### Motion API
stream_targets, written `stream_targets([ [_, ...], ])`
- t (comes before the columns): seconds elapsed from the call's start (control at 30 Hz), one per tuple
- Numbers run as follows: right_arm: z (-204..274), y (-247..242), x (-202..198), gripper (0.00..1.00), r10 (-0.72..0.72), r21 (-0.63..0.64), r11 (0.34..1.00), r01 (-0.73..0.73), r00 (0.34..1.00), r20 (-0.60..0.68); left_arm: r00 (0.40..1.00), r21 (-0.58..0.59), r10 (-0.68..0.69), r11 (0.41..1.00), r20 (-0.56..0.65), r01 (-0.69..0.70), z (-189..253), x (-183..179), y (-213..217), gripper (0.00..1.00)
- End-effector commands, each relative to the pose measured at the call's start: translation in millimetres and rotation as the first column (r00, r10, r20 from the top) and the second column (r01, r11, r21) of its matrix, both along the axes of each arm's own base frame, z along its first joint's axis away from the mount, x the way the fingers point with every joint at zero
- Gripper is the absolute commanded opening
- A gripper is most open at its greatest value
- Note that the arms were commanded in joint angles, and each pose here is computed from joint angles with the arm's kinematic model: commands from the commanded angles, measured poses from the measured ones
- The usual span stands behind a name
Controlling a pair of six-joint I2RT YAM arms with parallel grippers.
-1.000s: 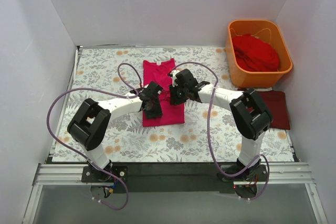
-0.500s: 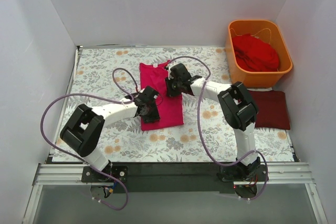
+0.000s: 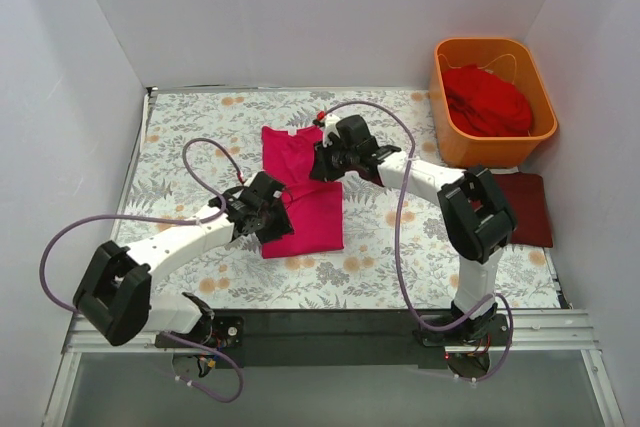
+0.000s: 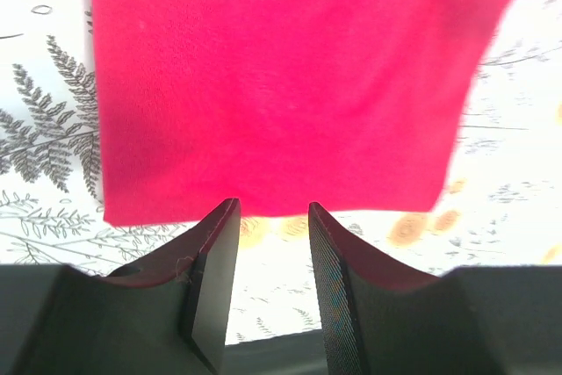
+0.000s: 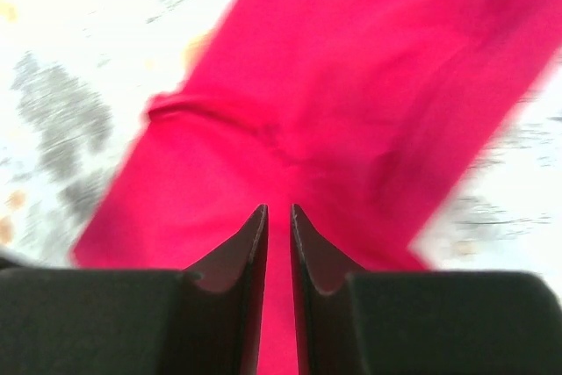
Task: Fold and stack the t-shirts
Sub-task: Fold the tshirt
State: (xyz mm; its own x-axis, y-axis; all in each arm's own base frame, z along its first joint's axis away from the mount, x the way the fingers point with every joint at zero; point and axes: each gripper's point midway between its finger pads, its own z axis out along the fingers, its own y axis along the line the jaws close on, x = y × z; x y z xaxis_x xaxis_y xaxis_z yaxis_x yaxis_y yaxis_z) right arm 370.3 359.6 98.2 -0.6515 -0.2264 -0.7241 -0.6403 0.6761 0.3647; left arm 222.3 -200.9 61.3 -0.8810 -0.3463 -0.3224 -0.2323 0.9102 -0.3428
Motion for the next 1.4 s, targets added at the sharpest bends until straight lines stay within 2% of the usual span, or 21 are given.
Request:
stream_targets([
  [0.0, 35, 35, -46, 0.22, 0.176, 0.149, 0.972, -0.18, 0.983, 0.045, 0.995, -0.02, 0.076, 0.997, 0.064, -0.075, 18, 1, 10, 0.36],
  [0.07, 24, 45, -64, 0.22, 0.21, 0.156, 0.965, -0.209, 0.978, 0.015, 0.991, -0.003, 0.121, 0.993, 0.058, -0.121, 13, -2, 19, 0.36],
  [0.2, 2, 65, -80, 0.22, 0.25, 0.167, 0.956, -0.242, 0.968, -0.028, 0.987, 0.031, 0.157, 0.987, 0.019, -0.158, -4, -7, 28, 0.22],
  [0.37, -22, 85, -90, 0.22, 0.287, 0.158, 0.948, -0.275, 0.956, -0.062, 0.988, 0.054, 0.151, 0.987, -0.028, -0.149, -25, -15, 30, 0.18],
  [0.57, -44, 94, -85, 0.22, 0.287, 0.135, 0.952, -0.275, 0.955, -0.076, 0.986, 0.068, 0.146, 0.988, -0.081, -0.14, -36, -24, 30, 0.17],
  [0.8, -49, 103, -46, 0.22, 0.221, 0.106, 0.97, -0.218, 0.975, -0.015, 0.983, 0.074, 0.124, 0.991, -0.136, -0.115, -43, -35, 30, 0.16],
  [1.07, -51, 90, 41, 0.23, 0.061, 0.088, 0.994, -0.067, 0.995, 0.074, 0.981, 0.075, 0.124, 0.991, -0.151, -0.113, -42, -42, 34, 0.15],
  [1.1, -34, 87, 62, 0.24, 0.033, 0.118, 0.992, -0.045, 0.994, 0.1, 0.982, 0.071, 0.124, 0.991, -0.142, -0.115, -39, -41, 34, 0.15],
  [1.2, -3, 78, 88, 0.24, 0.003, 0.177, 0.984, -0.025, 0.993, 0.122, 0.984, 0.065, 0.127, 0.991, -0.129, -0.119, -35, -40, 34, 0.16],
  [1.3, 32, 66, 91, 0.26, 0.003, 0.209, 0.977, -0.038, 0.987, 0.161, 0.986, 0.045, 0.131, 0.991, -0.098, -0.127, -27, -37, 34, 0.16],
  [1.37, 47, 55, 79, 0.26, 0.015, 0.217, 0.975, -0.051, 0.986, 0.163, 0.988, 0.026, 0.131, 0.991, -0.08, -0.129, -21, -36, 33, 0.16],
])
